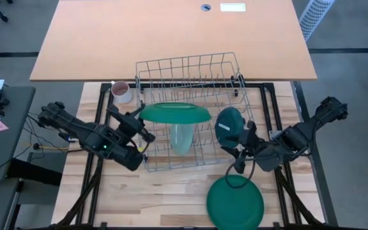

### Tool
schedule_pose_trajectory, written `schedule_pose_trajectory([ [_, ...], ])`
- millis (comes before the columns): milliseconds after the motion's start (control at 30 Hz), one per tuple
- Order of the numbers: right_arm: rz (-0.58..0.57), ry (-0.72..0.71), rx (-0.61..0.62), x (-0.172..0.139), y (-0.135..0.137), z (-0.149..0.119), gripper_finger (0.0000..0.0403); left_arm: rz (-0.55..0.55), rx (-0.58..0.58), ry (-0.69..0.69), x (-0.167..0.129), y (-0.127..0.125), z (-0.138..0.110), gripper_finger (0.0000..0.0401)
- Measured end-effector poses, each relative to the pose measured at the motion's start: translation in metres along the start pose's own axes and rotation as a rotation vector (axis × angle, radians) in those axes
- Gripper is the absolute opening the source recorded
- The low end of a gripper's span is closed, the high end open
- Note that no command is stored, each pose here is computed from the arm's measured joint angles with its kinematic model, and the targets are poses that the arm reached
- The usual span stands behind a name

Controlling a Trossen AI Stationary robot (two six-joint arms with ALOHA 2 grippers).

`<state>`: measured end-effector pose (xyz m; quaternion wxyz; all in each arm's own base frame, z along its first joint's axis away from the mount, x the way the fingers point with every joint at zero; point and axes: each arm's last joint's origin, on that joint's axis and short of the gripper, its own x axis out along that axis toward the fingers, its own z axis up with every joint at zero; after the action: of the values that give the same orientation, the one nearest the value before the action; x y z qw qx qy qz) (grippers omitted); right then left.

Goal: Sort dishes
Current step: Put a green plate in the dish rack

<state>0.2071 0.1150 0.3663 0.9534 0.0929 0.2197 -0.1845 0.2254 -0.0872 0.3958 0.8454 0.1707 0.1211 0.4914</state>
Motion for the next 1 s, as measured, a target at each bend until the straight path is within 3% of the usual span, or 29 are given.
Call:
schedule_pose_trajectory([
  [133, -0.021, 0.000, -0.028, 0.003, -0.003, 0.002, 0.0186, -0.004, 0.038, -0.003, -0.002, -0.001, -0.005, 0.0011],
  [500, -0.062, -0.013, -0.139, 0.012, -0.011, 0.009, 0.0186, -0.060, 0.002, 0.041, -0.002, -0.003, -0.006, 0.0011],
  [633, -0.044, -0.021, -0.133, 0.010, -0.008, 0.009, 0.0186, -0.118, -0.017, 0.090, -0.002, -0.005, -0.007, 0.0011],
  [900, 0.040, -0.059, -0.082, 0.013, 0.006, 0.012, 0.0186, -0.131, -0.051, 0.104, -0.002, -0.005, -0.007, 0.0011],
  [1000, 0.107, -0.079, -0.178, 0.022, 0.023, 0.010, 0.0186, -0.133, -0.055, 0.106, -0.002, -0.005, -0.007, 0.0011],
])
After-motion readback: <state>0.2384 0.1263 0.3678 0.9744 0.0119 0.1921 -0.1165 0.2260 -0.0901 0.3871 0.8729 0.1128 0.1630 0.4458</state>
